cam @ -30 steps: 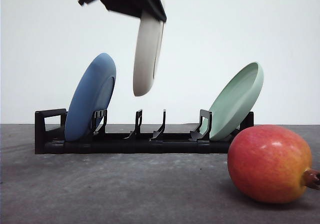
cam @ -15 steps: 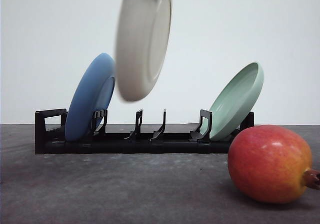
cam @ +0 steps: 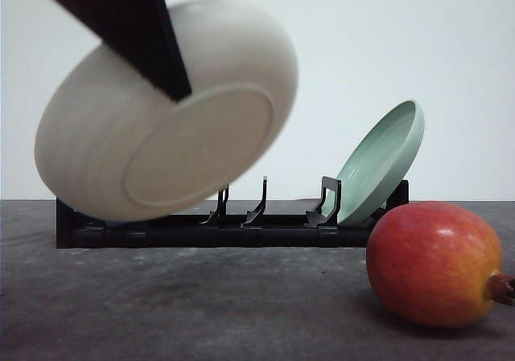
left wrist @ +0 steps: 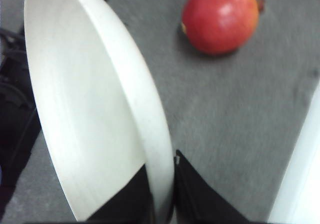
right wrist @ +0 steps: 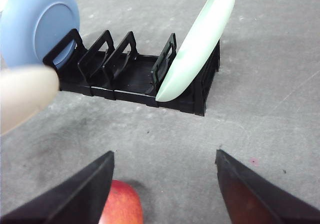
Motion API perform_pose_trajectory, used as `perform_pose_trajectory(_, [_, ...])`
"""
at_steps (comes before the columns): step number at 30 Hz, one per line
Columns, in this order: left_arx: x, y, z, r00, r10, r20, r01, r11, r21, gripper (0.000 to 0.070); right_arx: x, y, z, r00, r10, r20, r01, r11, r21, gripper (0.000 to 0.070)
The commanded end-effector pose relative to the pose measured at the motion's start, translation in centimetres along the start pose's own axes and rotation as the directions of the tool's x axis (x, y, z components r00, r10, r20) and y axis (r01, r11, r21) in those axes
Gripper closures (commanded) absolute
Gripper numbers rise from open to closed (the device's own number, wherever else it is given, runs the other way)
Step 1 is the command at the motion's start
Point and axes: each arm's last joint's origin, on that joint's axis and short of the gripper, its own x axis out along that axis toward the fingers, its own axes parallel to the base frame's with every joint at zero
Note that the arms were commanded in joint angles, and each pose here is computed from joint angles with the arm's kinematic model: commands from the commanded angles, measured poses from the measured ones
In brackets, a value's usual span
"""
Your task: Place pomegranate in white plate
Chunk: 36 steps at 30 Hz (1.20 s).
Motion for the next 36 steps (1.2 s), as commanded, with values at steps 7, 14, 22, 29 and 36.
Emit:
perform_pose_trajectory(7, [4.1, -2.1, 0.2, 0.985, 0.003, -0.175, 0.028, 0.985, 0.173, 0.0689, -0.3, 0.2, 0.6, 1.0, 0.008, 0.026, -0.008, 1.0, -0.005, 0.0289])
perform_pose_trajectory(14, [7.8, -3.8, -0.4, 0.942, 0.096, -0.321, -0.004, 0.962, 0.275, 0.0685, -0.3, 0.2, 0.6, 1.0, 0.008, 0.026, -0.008, 1.0, -0.005, 0.0289])
perform_pose_trajectory(22, [8.6, -4.8, -0.8, 0.923, 0.089, -0.375, 0.034, 0.95, 0.309, 0.0643, -0.3, 0.2, 0.6, 1.0, 0.007, 0.027, -0.007, 1.0, -0.006, 0.0289])
perform_pose_trajectory(29, [8.5, -5.0, -0.7, 0.927, 0.075, -0.369, 0.025, 0.965, 0.26, 0.033, -0.3, 0.2, 0.6, 1.0, 0.007, 0.029, -0.007, 1.0, -0.006, 0.0289])
perform_pose_trajectory(36, [6.1, -2.8, -0.1, 0.953, -0.132, -0.272, 0.138, 0.99, 0.002, 0.0291, -0.3, 0.2, 0.6, 1.0, 0.007, 0.029, -0.007, 1.0, -0.006, 0.0289])
